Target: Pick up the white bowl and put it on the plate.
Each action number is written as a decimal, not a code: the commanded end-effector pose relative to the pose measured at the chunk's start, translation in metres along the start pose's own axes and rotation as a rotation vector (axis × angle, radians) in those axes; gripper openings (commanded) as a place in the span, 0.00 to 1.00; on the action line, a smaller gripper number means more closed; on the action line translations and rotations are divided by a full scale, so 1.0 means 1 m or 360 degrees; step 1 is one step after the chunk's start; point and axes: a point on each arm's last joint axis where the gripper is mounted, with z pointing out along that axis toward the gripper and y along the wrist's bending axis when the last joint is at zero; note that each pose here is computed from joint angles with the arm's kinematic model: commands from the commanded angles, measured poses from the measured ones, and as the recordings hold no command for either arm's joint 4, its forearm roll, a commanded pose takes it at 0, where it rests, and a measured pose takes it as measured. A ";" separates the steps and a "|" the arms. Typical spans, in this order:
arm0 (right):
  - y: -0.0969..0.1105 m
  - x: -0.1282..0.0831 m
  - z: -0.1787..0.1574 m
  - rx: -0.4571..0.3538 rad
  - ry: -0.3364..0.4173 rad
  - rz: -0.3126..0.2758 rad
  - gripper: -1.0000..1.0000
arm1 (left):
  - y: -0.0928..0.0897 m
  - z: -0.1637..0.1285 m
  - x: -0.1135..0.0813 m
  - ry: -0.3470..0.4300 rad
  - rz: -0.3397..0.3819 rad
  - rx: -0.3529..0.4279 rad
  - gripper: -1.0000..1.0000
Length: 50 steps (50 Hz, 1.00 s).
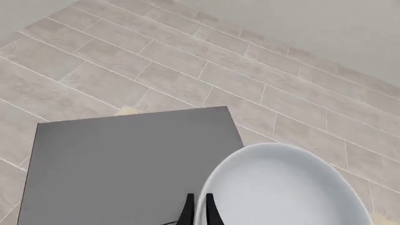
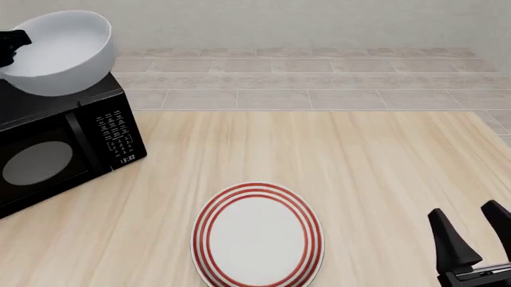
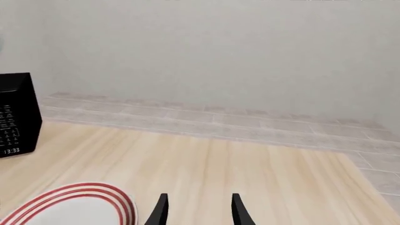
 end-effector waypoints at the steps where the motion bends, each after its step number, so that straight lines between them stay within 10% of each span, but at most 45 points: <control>1: 0.001 -0.001 0.001 -0.0019 -0.0016 0.0005 1.00 | -0.037 -0.049 0.017 -0.0051 0.0079 0.0236 0.00; 25: 0.000 -0.001 -0.003 -0.0006 -0.0025 0.0010 1.00 | -0.070 -0.137 0.080 -0.0018 0.0324 0.0691 0.00; 50: 0.000 -0.007 -0.006 0.0006 -0.0050 0.0014 1.00 | -0.082 -0.159 0.147 0.0109 0.0540 0.1018 0.00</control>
